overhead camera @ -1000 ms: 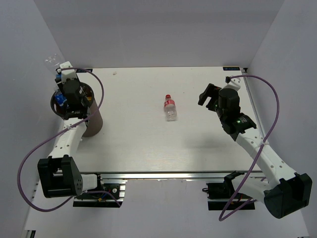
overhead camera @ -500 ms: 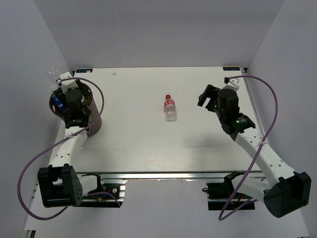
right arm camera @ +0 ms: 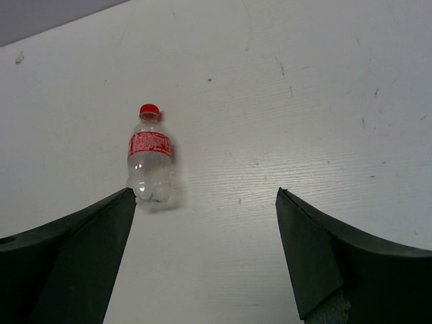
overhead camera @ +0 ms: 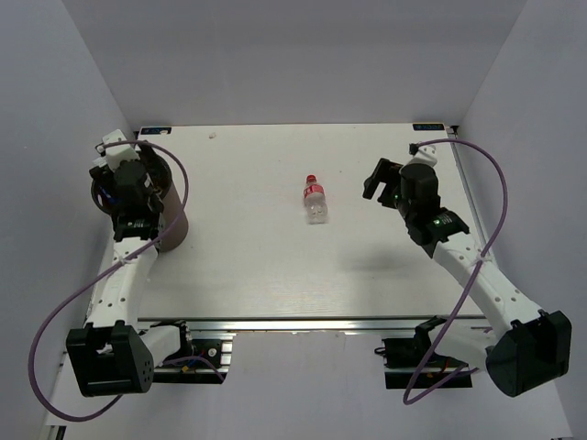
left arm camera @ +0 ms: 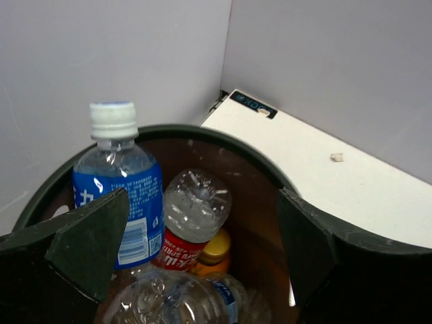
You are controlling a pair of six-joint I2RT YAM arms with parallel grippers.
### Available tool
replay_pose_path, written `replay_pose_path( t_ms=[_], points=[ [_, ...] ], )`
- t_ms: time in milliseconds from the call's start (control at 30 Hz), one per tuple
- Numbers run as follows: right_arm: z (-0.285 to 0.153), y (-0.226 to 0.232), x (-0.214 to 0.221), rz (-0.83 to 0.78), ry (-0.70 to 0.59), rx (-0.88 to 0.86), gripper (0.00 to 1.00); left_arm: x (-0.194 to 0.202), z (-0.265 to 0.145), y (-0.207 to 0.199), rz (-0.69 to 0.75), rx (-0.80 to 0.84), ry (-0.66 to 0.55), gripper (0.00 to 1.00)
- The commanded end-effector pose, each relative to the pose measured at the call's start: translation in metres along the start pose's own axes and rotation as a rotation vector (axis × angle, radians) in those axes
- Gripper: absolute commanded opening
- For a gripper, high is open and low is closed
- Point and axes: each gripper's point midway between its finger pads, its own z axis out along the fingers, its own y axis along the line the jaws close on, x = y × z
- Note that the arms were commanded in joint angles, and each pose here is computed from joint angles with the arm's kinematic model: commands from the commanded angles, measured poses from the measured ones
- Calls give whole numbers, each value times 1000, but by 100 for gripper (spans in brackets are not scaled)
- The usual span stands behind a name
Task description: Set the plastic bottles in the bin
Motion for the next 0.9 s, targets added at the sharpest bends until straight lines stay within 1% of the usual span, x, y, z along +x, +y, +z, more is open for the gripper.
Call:
replay_pose_path(
  t_ms=[0,67,100,133,167,200,233,267,300,333,367,400,433,467,533,567,600,667,733,767,800,867],
  points=[
    [7,19,2,-45,33,-88,89,-44,-13,-6,-74,41,-33,98],
    [10,33,6,-67,55,-124,89,-57,-17,-11,-126,66,-35,98],
    [15,43,18,-98,86,-136,89,-63,-21,-17,-137,101,-14,98],
    [18,50,18,-108,86,-138,89,-69,-26,-23,-183,132,-5,98],
    [27,53,29,-123,120,-129,89,-72,-29,-31,-211,171,10,98],
    [29,62,36,-111,139,-133,89,-77,-39,-53,-233,294,46,98],
    [34,69,33,-99,136,-133,89,-79,-46,-68,-283,372,69,98],
    [48,72,47,-103,175,-115,89,-78,-55,-82,-309,454,93,98],
    [51,81,54,-109,190,-119,89,-84,-62,-98,-332,545,85,98],
    [58,81,60,-106,202,-83,89,-72,-75,-116,-348,647,128,98],
    [73,90,68,-121,221,-72,89,-66,-89,-134,-349,706,149,98],
    [78,99,75,-136,231,-72,89,-59,-93,-141,-344,715,162,98],
    [84,98,84,-149,253,-33,89,-47,-101,-152,-324,713,184,98],
    [100,104,90,-158,271,-10,89,-38,-105,-158,-306,718,204,98],
    [113,109,101,-176,295,11,89,-20,-109,-165,-262,698,242,98],
    [126,106,119,-197,339,29,89,-8,-117,-174,-242,722,271,98],
    [132,114,112,-192,328,26,89,-3,-119,-175,-232,726,280,98],
    [148,103,126,-213,344,86,89,3,-121,-173,-233,722,288,98],
    [158,99,127,-220,336,118,89,3,-124,-172,-239,727,284,98],
    [165,93,140,-233,364,135,89,6,-126,-172,-237,737,287,98],
    [171,91,140,-227,369,140,89,2,-127,-171,-244,744,275,98],
    [180,92,157,-236,409,107,89,3,-130,-171,-247,751,272,98]
  ],
)
